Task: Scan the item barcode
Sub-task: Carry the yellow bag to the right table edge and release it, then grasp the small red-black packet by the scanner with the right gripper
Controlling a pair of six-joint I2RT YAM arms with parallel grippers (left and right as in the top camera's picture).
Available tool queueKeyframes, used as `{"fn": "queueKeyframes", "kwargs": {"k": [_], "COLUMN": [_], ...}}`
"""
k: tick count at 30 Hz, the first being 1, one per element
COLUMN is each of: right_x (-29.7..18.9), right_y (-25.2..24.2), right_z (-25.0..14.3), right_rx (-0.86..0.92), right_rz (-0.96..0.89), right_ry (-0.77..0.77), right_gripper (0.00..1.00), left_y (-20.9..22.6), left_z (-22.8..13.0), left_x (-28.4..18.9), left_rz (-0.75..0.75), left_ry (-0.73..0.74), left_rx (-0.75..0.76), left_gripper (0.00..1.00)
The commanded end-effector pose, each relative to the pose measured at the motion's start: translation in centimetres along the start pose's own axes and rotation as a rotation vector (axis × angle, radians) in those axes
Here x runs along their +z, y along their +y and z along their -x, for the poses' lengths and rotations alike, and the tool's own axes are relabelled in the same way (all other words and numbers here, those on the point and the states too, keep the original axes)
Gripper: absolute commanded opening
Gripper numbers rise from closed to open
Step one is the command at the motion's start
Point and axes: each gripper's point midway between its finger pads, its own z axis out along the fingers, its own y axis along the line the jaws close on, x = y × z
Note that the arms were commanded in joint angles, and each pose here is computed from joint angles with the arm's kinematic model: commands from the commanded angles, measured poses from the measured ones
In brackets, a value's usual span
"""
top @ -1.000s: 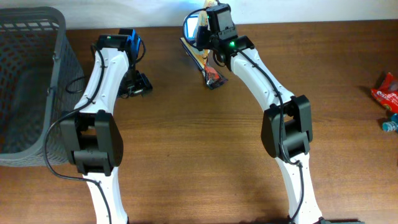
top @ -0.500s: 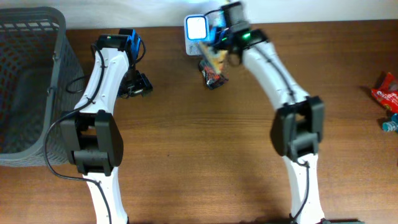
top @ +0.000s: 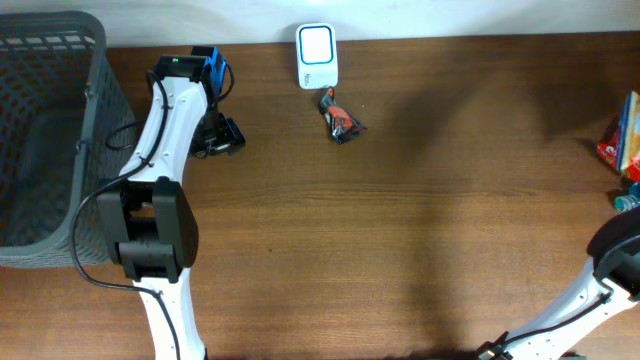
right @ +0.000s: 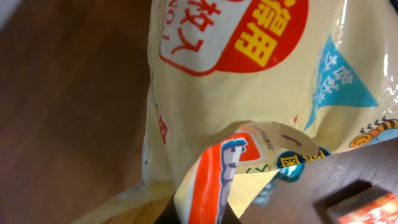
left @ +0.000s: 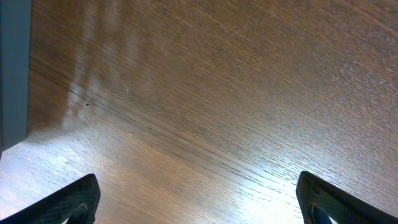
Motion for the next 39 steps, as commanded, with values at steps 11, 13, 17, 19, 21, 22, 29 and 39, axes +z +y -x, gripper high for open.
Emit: {"fn": "queueKeyframes", "kwargs": {"k": [11, 13, 17, 19, 21, 22, 29, 39], "right_x": [3.0, 0.6, -7.9, -11.0, -12.1, -12.7, -12.6, -7.1], "right_y": [-4.6, -1.9, 11.8, 18.0, 22.5, 24.8, 36.9, 44.6], "right_z": [-1.4, -1.2, -3.1, -6.6, -11.4, -14.2, -28.7, -42.9], "right_rx": [-0.016, -0.030, -0.273, -0.370, -0.514, -0.624, -1.170, -1.513], "right_rz": [-0.146, -0.045, 0.555, 0.753, 0.806, 0.834, 0.690, 0.729], "right_ry": [0.080, 0.061, 0.036, 0.097, 0.179, 0.206, 0.125, 0.087], "right_gripper": [0.78, 0.79, 0.87, 0.96, 0.95, 0.95, 0.99, 0.86], "left_y": [0.3, 0.3, 0.3, 0.3, 0.3, 0.3, 0.3, 0.3], "left_z": [0.1, 0.1, 0.1, 0.1, 0.1, 0.1, 0.1, 0.1], "left_x": [-0.6, -0.6, -0.6, -0.6, -0.6, -0.6, -0.6, -0.6], "left_rz": [0.002, 0.002, 0.002, 0.002, 0.002, 0.002, 0.002, 0.002], "left_ry": [-0.017, -0.018, -0.017, -0.017, -0.018, -0.017, -0.017, -0.017], "left_rx": [-0.005, -0.005, -0.005, -0.005, -0.005, -0.005, -0.005, -0.005], "left_gripper": [0.99, 0.99, 0.99, 0.99, 0.99, 0.99, 0.99, 0.99]}}
